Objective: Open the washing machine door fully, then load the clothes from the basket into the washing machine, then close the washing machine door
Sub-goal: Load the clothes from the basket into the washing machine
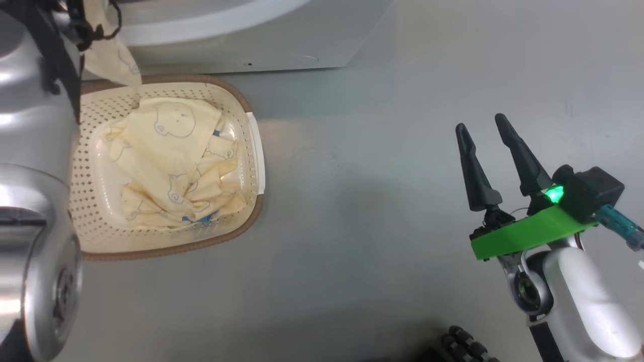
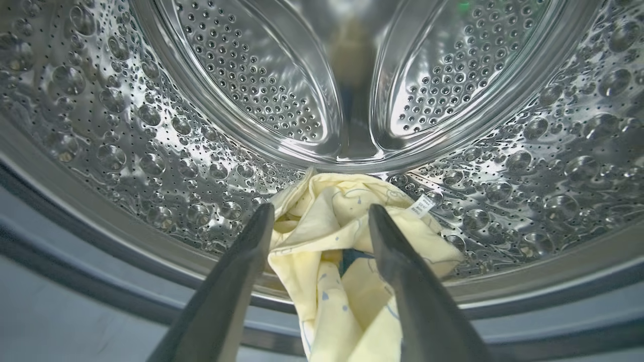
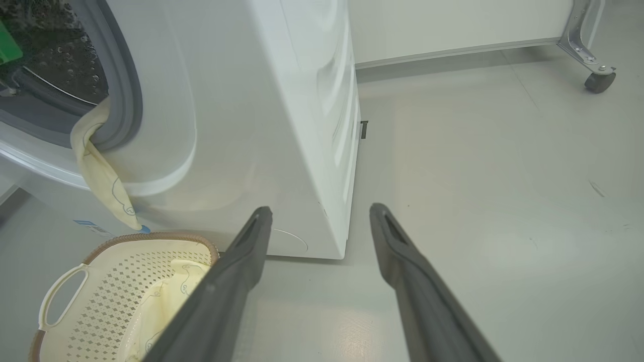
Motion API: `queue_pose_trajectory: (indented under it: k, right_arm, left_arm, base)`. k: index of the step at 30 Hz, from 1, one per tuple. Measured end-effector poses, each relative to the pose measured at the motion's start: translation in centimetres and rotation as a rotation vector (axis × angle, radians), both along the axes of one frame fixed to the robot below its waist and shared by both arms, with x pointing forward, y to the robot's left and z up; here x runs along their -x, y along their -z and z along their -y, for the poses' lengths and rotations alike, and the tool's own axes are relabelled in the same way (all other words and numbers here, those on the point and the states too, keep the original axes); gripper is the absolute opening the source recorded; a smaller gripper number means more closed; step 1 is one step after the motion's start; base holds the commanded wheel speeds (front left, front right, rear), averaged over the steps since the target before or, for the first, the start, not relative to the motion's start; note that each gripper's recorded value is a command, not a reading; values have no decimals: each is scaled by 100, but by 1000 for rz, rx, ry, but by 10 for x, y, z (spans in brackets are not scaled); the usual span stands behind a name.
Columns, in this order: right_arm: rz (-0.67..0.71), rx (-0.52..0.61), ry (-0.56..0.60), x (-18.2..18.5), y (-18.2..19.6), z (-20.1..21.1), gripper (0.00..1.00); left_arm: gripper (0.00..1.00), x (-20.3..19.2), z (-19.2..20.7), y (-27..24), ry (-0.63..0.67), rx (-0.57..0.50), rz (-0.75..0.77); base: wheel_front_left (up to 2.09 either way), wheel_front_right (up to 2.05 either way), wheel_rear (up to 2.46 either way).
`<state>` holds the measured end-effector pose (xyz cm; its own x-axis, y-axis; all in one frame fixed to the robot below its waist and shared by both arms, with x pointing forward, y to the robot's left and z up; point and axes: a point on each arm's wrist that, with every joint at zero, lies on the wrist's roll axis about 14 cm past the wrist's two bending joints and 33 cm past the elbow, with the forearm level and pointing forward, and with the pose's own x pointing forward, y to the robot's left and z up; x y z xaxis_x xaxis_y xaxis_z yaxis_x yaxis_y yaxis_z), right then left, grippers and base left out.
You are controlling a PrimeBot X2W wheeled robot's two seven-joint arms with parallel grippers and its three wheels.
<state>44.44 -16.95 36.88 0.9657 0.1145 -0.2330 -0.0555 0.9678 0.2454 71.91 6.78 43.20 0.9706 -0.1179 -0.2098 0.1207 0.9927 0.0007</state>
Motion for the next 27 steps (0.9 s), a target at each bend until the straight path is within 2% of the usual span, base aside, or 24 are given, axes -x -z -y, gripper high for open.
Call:
queue_pose_trajectory:
  k: [10,18,22,27]
  right_arm:
    - [72,-9,-19,-12,-21,-7,100]
    - [98,0,-54,-2,-37,-15,100]
    - [128,1,-72,-3,-48,-21,100]
    - [143,0,-80,4,-56,-23,100]
  left_arm:
    - [100,47,-20,2,3,43,-6]
    - [100,91,-44,-19,-32,114,61]
    - [100,122,-55,-18,-49,122,94]
    - [100,175,-69,5,-97,123,66]
  base:
    - [0,0,0]
    - [0,0,0]
    - [0,0,0]
    - [0,0,0]
